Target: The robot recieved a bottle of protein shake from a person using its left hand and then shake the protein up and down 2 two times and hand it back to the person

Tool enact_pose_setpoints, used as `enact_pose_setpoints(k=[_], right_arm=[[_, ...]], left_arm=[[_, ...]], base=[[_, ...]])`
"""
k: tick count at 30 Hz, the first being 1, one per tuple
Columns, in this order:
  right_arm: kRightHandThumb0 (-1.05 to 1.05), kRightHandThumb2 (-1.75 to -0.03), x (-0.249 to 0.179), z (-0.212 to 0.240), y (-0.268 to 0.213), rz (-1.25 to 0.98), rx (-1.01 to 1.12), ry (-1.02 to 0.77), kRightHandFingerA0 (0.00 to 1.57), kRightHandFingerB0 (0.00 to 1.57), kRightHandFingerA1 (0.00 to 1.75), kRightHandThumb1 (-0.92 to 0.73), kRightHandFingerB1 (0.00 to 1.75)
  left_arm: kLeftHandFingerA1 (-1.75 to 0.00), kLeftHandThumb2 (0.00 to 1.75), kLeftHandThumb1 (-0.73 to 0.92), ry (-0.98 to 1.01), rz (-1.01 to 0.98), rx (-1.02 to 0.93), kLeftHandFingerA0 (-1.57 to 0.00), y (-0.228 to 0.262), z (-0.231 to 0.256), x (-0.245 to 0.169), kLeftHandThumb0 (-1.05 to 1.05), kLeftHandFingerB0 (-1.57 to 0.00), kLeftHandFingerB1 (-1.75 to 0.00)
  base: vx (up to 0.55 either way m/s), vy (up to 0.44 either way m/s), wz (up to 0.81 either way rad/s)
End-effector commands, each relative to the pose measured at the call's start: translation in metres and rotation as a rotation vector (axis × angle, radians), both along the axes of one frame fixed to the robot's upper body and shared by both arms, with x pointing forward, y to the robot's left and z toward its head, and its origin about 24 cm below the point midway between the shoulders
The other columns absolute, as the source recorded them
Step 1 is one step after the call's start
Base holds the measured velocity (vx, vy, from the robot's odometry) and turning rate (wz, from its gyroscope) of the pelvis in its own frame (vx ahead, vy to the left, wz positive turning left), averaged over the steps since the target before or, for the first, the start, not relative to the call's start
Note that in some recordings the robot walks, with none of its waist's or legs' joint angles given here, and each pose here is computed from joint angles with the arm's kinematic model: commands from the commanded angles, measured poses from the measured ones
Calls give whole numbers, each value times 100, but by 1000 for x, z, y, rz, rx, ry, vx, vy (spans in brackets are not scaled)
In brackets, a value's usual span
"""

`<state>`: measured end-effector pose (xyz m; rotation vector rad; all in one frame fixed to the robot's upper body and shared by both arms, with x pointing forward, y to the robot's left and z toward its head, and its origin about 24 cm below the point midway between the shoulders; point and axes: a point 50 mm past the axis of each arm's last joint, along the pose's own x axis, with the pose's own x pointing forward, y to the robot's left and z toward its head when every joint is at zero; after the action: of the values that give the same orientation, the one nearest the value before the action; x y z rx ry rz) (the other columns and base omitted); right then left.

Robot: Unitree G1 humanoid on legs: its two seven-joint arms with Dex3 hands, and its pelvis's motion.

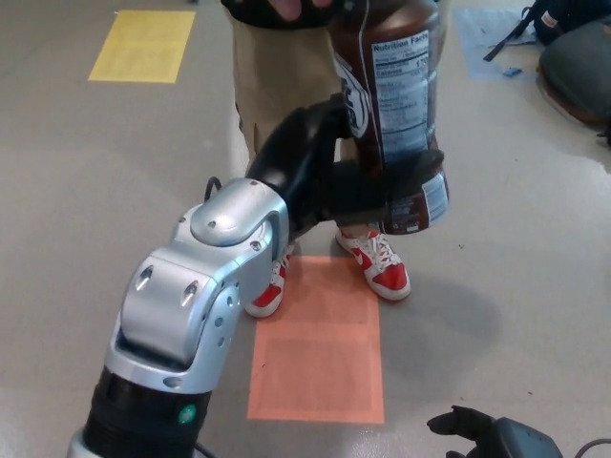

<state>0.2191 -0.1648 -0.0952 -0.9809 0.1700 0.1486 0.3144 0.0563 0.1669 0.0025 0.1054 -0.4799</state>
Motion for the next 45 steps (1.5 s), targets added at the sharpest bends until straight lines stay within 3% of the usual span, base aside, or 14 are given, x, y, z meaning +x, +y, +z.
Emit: enact_pose_setpoints(k=[1,7,11,14,22,27,37,39,40,41,42,43,45], right_arm=[[-22,-63,4,3,-5,-2,-15,-14,87,73,46,-74,42],[-22,-63,10,6,-3,-3,-30,-33,90,75,47,-75,42],[-23,-63,11,5,-4,-40,23,-7,90,76,48,-77,43],[-24,-63,8,5,-4,-32,27,-19,93,76,55,-76,44],[-20,-64,9,6,-1,-37,35,-26,97,78,53,-75,44],[-21,-64,8,5,-2,-35,32,-22,94,77,49,-74,44],[-21,-64,9,5,-2,-62,51,-20,96,79,59,-76,45],[-22,-65,8,5,-3,-63,58,-20,95,78,51,-75,44],[-21,-65,9,6,-3,-59,50,-22,95,77,50,-75,44],[-20,-64,9,6,-2,-55,48,-24,97,79,55,-76,45],[-20,-64,9,6,-2,-53,51,-25,97,79,55,-76,45],[-20,-64,8,5,-2,-55,56,-27,96,79,58,-75,45],[-20,-64,8,6,-3,-55,55,-37,97,79,58,-75,45]], left_arm=[[-91,70,88,-37,71,-12,-110,8,0,2,-18,-63,-107],[-97,65,87,-51,147,30,-111,17,-6,4,-18,-67,-101],[-102,65,89,-44,214,112,-104,40,-37,2,-18,-63,-104],[-96,65,88,-61,262,178,-109,59,-62,-1,-16,-64,-104],[-85,65,85,-72,305,385,-105,104,-120,-9,-14,-64,-93],[-81,65,84,-58,304,407,-105,112,-133,-13,-14,-67,-90],[-78,65,84,-18,286,437,-106,116,-146,-15,-16,-67,-86],[-81,65,85,-50,301,402,-105,115,-130,-8,-17,-65,-88],[-81,65,85,-144,352,321,-106,117,-96,7,-16,-65,-90],[-99,65,87,-210,387,260,-96,119,-67,17,-18,-67,-84],[-99,65,87,-249,406,221,-96,121,-45,24,-18,-67,-84],[-92,65,87,-321,417,157,-101,123,-14,32,-20,-66,-96],[-89,64,84,-356,418,114,-104,122,6,35,-21,-67,-96]], base=[[0,0,0],[0,0,0],[0,0,0],[0,0,0],[0,0,0],[0,0,0],[0,0,0],[0,0,0],[0,0,0],[0,0,0],[0,0,0],[0,0,0],[0,0,0]])
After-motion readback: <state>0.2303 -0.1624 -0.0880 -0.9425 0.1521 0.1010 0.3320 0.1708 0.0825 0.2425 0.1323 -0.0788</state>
